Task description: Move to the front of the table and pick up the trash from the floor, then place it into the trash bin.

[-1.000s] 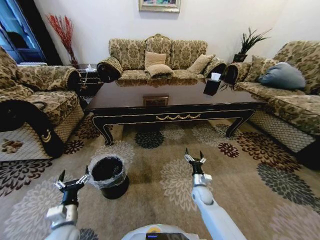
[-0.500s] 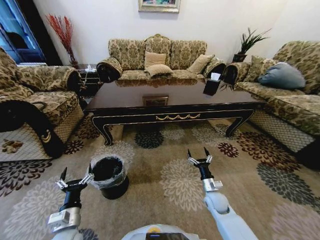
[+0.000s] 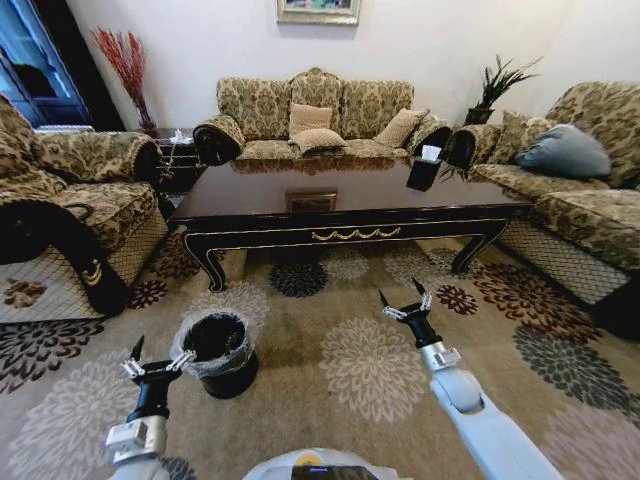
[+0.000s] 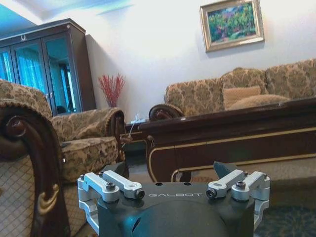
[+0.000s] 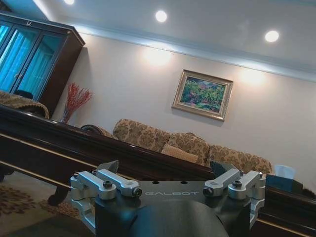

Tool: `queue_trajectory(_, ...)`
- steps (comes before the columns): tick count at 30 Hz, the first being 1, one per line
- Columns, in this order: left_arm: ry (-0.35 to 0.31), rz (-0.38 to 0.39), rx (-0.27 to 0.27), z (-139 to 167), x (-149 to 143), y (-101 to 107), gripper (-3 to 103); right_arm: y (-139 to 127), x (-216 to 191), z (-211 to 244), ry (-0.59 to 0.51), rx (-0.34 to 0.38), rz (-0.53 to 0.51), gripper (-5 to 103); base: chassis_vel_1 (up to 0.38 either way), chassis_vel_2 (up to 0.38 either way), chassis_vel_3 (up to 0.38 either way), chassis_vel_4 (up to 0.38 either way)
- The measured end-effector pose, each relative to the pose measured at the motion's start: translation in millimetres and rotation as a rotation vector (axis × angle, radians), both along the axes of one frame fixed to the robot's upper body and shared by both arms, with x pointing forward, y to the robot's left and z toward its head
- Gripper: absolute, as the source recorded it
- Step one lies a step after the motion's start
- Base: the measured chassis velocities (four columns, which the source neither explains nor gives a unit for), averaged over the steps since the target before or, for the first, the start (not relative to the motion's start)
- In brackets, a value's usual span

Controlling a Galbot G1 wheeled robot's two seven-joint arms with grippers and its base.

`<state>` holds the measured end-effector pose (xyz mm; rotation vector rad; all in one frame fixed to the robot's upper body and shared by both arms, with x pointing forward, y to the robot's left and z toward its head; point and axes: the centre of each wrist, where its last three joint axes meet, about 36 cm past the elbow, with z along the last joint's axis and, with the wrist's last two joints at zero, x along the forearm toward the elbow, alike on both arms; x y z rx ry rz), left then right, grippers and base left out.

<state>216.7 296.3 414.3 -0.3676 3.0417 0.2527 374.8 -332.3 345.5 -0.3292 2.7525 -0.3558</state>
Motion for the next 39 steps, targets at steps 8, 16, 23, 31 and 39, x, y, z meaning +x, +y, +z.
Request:
queue_trajectory(8,-0.022,-0.032,-0.041,0.6,7.5,-1.4,100,5.5,-2.5,6.0,-0.012,0.029,0.000,100,0.000,0.000,0.000,0.000)
queue_trajectory(16,-0.019,-0.033,-0.041,0.6,6.6,-0.3,100,5.9,-3.8,8.1,-0.008,0.029,-0.003,100,0.000,0.000,0.000,0.000)
queue_trajectory(23,-0.017,-0.032,-0.041,0.5,6.4,-0.1,100,5.7,-3.8,8.2,-0.008,0.029,-0.004,100,0.000,0.000,0.000,0.000)
queue_trajectory(31,-0.017,-0.032,-0.041,0.3,6.2,0.0,100,5.7,-3.7,8.3,-0.008,0.030,-0.005,100,0.000,0.000,0.000,0.000)
queue_trajectory(39,-0.016,-0.032,-0.041,0.3,6.2,0.0,100,5.7,-3.7,8.2,-0.007,0.030,-0.005,100,0.099,-0.094,-0.113,0.105)
